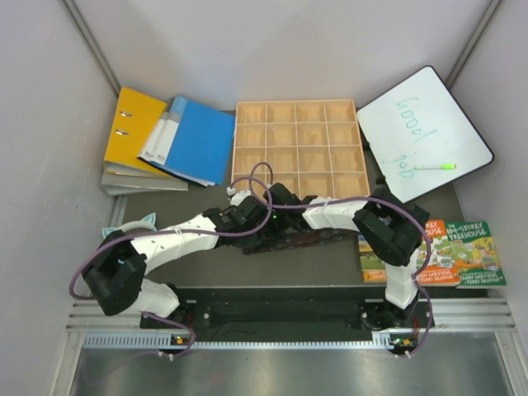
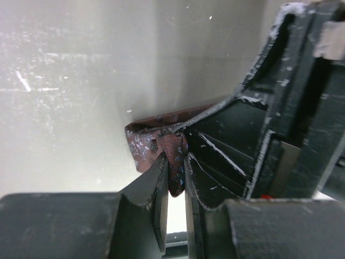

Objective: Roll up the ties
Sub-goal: Roll the tie at the center of the board.

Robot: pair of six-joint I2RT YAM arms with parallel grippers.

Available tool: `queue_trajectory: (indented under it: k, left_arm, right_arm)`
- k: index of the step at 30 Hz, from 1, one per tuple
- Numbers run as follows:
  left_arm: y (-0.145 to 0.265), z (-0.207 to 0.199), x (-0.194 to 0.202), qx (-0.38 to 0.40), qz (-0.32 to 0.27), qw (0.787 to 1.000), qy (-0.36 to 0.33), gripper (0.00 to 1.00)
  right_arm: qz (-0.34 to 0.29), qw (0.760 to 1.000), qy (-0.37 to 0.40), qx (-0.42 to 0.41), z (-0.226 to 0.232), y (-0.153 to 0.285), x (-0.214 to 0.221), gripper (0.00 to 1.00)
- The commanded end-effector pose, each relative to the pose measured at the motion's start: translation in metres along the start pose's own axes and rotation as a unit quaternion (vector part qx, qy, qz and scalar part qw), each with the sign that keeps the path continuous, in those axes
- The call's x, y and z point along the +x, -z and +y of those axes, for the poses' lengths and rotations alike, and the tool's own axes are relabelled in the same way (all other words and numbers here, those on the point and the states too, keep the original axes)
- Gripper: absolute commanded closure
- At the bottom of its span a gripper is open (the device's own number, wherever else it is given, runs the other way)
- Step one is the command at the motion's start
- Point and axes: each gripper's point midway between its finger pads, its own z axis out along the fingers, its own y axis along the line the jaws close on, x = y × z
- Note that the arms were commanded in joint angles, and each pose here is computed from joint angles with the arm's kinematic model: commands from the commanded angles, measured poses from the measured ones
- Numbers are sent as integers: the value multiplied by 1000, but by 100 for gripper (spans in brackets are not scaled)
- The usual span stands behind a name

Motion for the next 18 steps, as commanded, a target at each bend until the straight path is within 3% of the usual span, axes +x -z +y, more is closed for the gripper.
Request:
queue_trajectory:
  k: [1, 15, 18]
  left_arm:
    - [-4, -22, -5, 14, -9, 1000, 12, 88]
    - [-21, -32, 3, -2, 7, 1000, -9, 88]
    - [-23, -32, 3, -6, 4, 1000, -9, 81]
  right_arm:
    - [-29, 998, 10, -50, 27, 25, -15, 85]
    - [-70, 997, 3, 30, -14, 74, -35, 81]
    - [-83, 996, 0, 38, -24, 87, -36, 80]
